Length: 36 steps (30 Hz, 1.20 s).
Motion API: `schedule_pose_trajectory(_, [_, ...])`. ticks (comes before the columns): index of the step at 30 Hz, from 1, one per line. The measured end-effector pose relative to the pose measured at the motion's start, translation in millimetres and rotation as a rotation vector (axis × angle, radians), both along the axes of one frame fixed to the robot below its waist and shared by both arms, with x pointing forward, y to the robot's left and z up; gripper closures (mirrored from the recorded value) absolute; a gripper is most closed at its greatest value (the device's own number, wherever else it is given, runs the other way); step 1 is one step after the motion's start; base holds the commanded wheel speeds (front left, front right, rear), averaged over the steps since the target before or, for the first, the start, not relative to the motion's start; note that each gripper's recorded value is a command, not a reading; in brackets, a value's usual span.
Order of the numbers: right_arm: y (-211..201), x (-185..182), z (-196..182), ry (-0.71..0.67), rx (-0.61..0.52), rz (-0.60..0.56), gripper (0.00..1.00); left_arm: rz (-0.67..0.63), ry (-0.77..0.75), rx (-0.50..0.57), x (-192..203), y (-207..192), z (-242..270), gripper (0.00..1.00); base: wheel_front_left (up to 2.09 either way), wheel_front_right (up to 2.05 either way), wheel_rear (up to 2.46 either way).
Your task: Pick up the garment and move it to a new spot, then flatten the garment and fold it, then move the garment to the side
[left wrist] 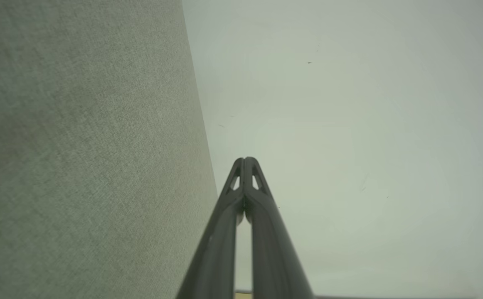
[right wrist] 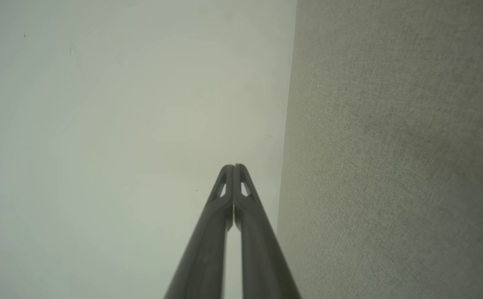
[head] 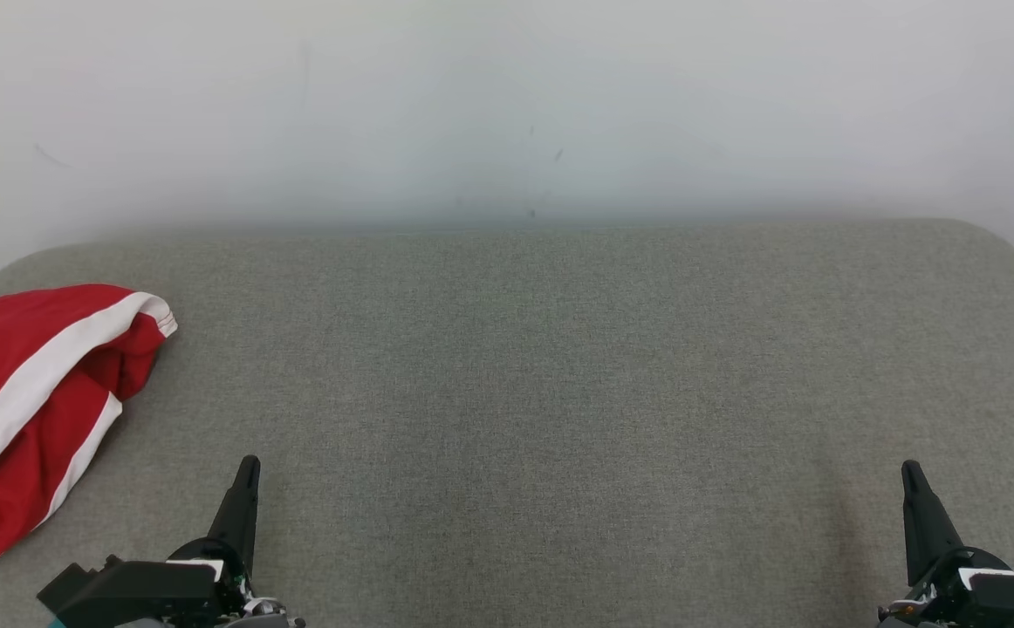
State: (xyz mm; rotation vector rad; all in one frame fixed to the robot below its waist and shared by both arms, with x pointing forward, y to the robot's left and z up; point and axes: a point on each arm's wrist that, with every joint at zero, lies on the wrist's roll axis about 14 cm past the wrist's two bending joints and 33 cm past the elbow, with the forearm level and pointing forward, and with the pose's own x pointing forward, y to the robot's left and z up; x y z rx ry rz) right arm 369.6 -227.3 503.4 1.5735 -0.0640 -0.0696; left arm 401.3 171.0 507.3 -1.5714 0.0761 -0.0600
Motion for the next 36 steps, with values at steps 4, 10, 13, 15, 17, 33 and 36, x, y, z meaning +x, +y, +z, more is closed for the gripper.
schedule_pose_trajectory(4, [0,0,0,0.000,0.000,0.000,1.00,0.000,0.000,0.000,0,0,0,1.00,0.00,0.00,0.00])
schedule_pose_trajectory(10, [0,0,0,0.000,0.000,0.000,1.00,0.000,0.000,0.000,0,0,0,1.00,0.00,0.00,0.00])
schedule_pose_trajectory(13, [0,0,0,0.000,0.000,0.000,1.00,0.000,0.000,0.000,0,0,0,1.00,0.00,0.00,0.00])
schedule_pose_trajectory(15, [0,0,0,0.000,0.000,0.000,0.00,0.000,0.000,0.000,0,0,0,0.00,0.00,0.00,0.00])
schedule_pose_trajectory(17, [0,-3,-8,0.023,0.004,-0.001,0.00,0.001,0.022,-0.001,-3,0,-7,0.00,0.00,0.00,0.00])
schedule_pose_trajectory(33, [11,-15,-29,0.096,-0.052,-0.001,0.00,0.034,0.116,0.091,-24,4,-38,0.00,0.00,0.00,0.00])
schedule_pose_trajectory(36, [14,-15,-31,0.105,-0.102,0.007,0.00,0.038,0.116,0.150,-26,4,-37,0.00,0.00,0.00,0.00])
